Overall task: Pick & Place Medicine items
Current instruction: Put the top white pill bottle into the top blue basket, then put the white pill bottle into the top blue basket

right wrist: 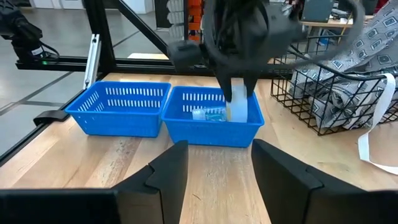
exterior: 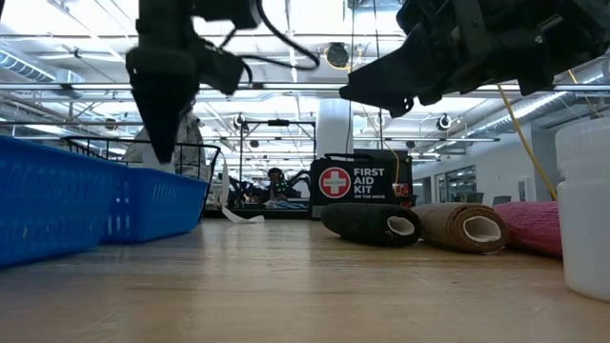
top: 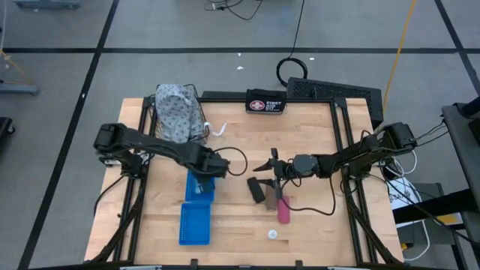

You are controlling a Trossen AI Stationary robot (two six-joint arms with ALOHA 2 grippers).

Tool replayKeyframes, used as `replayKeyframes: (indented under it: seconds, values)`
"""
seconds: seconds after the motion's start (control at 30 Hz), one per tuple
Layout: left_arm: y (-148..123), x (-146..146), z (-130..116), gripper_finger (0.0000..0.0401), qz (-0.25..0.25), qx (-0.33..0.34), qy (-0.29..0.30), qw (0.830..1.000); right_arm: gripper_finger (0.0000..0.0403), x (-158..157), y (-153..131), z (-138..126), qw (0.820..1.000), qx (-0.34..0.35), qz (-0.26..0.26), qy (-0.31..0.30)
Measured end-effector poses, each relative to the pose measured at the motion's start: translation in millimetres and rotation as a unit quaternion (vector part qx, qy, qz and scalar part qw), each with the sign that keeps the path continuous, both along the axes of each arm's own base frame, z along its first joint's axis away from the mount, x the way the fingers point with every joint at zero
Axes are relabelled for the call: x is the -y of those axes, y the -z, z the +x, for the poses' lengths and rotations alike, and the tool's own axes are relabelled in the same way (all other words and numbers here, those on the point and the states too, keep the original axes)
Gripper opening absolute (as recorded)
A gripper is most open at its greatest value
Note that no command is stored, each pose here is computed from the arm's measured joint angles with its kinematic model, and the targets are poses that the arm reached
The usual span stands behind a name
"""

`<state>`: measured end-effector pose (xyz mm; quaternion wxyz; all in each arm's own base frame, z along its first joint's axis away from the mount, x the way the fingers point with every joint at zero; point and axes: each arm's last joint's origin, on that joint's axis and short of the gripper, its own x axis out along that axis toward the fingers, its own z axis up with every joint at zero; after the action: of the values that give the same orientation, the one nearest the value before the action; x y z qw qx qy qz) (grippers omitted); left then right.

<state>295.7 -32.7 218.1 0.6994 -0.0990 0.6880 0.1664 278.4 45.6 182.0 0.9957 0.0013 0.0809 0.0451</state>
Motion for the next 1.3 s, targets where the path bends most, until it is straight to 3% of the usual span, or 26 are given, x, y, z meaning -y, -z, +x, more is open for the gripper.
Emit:
replayKeyframes:
  seconds: [0.27,0.5,0.73,0.93,1.1,1.3]
  values:
    - [19.7,-5.7,15.8,0.0135,-0.033,0.002,0.015,0.999,0.0166,0.0,0.4,-0.1,1.0,-0.002,0.0,0.0]
    - [20.4,-5.9,17.1,0.0139,-0.036,0.005,0.021,0.999,0.0162,0.0,1.5,-0.3,1.0,-0.008,-0.001,0.0]
    - [20.3,-5.9,17.2,0.0248,-0.036,0.006,0.019,0.999,0.0166,0.0,1.5,-0.2,1.0,-0.008,-0.001,0.0]
    - [20.1,-6.2,17.0,0.0297,-0.036,0.005,0.023,0.999,0.0161,0.0,1.5,-0.3,1.0,-0.008,-0.002,0.0]
    - [-3.7,-9.9,8.4,0.0316,-0.03,0.025,0.015,0.999,0.0161,-3.2,-1.0,-4.7,0.999,-0.021,-0.028,-0.011]
    - [-55.4,-10.6,-5.7,0.0317,0.021,0.172,0.007,0.985,0.0158,-22.6,-8.5,-27.4,0.995,-0.086,-0.051,-0.024]
